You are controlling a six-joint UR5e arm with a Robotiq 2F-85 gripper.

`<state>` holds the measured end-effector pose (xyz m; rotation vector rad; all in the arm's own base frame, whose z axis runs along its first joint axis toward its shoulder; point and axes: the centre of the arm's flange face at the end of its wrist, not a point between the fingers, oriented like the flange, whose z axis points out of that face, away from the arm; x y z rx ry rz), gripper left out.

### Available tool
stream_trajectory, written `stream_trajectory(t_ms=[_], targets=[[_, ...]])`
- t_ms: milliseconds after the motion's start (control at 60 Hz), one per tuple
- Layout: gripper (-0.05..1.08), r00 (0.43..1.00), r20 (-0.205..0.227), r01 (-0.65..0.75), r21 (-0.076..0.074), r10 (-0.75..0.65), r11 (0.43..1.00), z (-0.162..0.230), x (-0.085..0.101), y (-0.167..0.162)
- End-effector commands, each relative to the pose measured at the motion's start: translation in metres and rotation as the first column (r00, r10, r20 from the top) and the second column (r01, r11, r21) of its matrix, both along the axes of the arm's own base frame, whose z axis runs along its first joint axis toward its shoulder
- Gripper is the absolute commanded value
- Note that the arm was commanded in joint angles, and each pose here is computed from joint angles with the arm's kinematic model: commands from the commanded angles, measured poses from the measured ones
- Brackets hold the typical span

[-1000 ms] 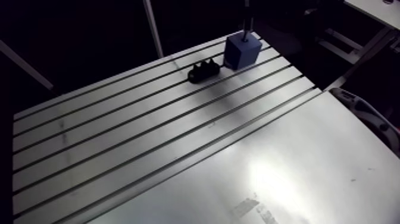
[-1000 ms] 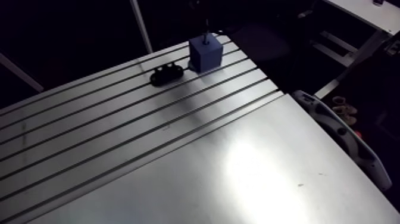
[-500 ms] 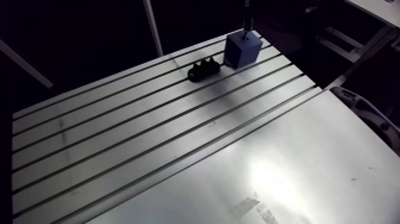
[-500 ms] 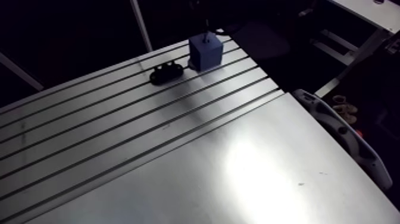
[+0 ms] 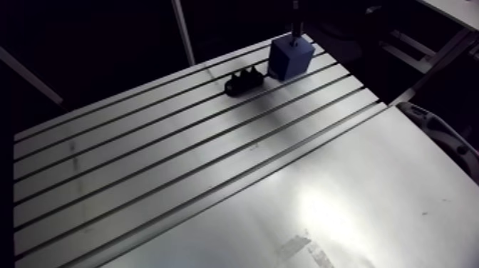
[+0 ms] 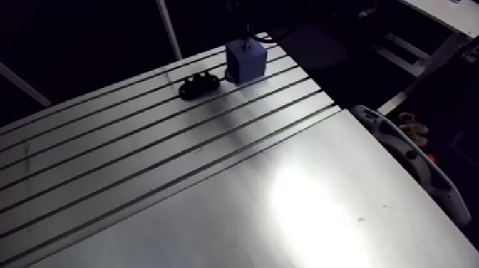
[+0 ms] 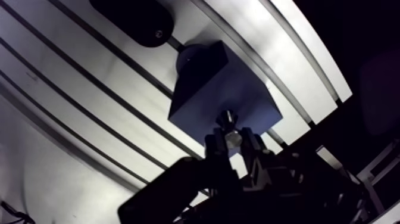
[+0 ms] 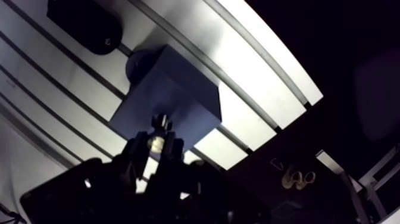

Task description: Pick up the M10 bolt and insert it into the hex recess until seated.

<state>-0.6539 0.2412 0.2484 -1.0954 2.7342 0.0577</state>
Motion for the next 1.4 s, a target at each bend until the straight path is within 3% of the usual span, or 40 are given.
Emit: stream_trajectory(t_ms=[17, 33, 50, 67, 83, 117, 450, 683, 1050, 1117, 1150, 1200, 1217, 1267, 1283, 1300, 1317, 1333, 1350, 1367, 1383, 1400], targets=[[0.34, 1.0, -0.004, 0.008, -0.007, -0.008, 1.0, -0.001, 0.0, 0.0], [0.34, 1.0, -0.004, 0.008, -0.007, -0.008, 1.0, -0.001, 0.0, 0.0], [0.12, 1.0, -0.004, 0.009, -0.007, -0.009, 1.0, -0.002, 0.0, 0.0], [0.12, 1.0, -0.004, 0.009, -0.007, -0.009, 1.0, -0.002, 0.0, 0.0], [0.02, 1.0, -0.007, 0.01, -0.007, -0.01, 1.0, -0.001, 0.0, 0.0], [0.0, 1.0, -0.009, 0.011, -0.01, -0.011, 1.0, -0.001, 0.001, 0.0], [0.0, 0.999, -0.036, 0.035, -0.004, -0.035, 0.999, 0.011, 0.0, 0.007], [0.0, 0.996, -0.055, 0.07, -0.023, -0.072, 0.997, 0.013, 0.0, 0.007], [0.02, 0.979, -0.078, 0.187, -0.027, -0.188, 0.982, 0.025, 0.003, 0.002], [0.07, 0.97, -0.077, 0.227, -0.027, -0.229, 0.973, 0.024, 0.005, 0.001], [0.16, 0.954, -0.082, 0.287, -0.019, -0.288, 0.958, 0.026, 0.006, 0.0], [0.22, 0.945, -0.088, 0.314, -0.015, -0.314, 0.949, 0.027, 0.006, 0.0], [0.31, 0.936, -0.091, 0.341, -0.014, -0.341, 0.94, 0.028, 0.006, 0.0], [0.4, 0.927, -0.092, 0.365, -0.011, -0.364, 0.931, 0.027, 0.007, 0.0], [0.49, 0.918, -0.094, 0.387, -0.01, -0.386, 0.922, 0.027, 0.007, 0.0], [0.49, 0.918, -0.094, 0.387, -0.01, -0.386, 0.922, 0.027, 0.007, 0.0], [0.63, 0.908, -0.098, 0.41, -0.009, -0.408, 0.912, 0.027, 0.007, 0.001], [0.63, 0.908, -0.098, 0.41, -0.009, -0.408, 0.912, 0.027, 0.007, 0.001], [0.76, 0.899, -0.1, 0.428, -0.008, -0.427, 0.904, 0.027, 0.006, 0.001], [0.76, 0.899, -0.1, 0.428, -0.008, -0.427, 0.904, 0.027, 0.006, 0.001], [0.88, 0.89, -0.103, 0.445, -0.006, -0.443, 0.896, 0.028, 0.006, 0.002], [0.88, 0.89, -0.103, 0.445, -0.006, -0.443, 0.896, 0.028, 0.006, 0.002]])
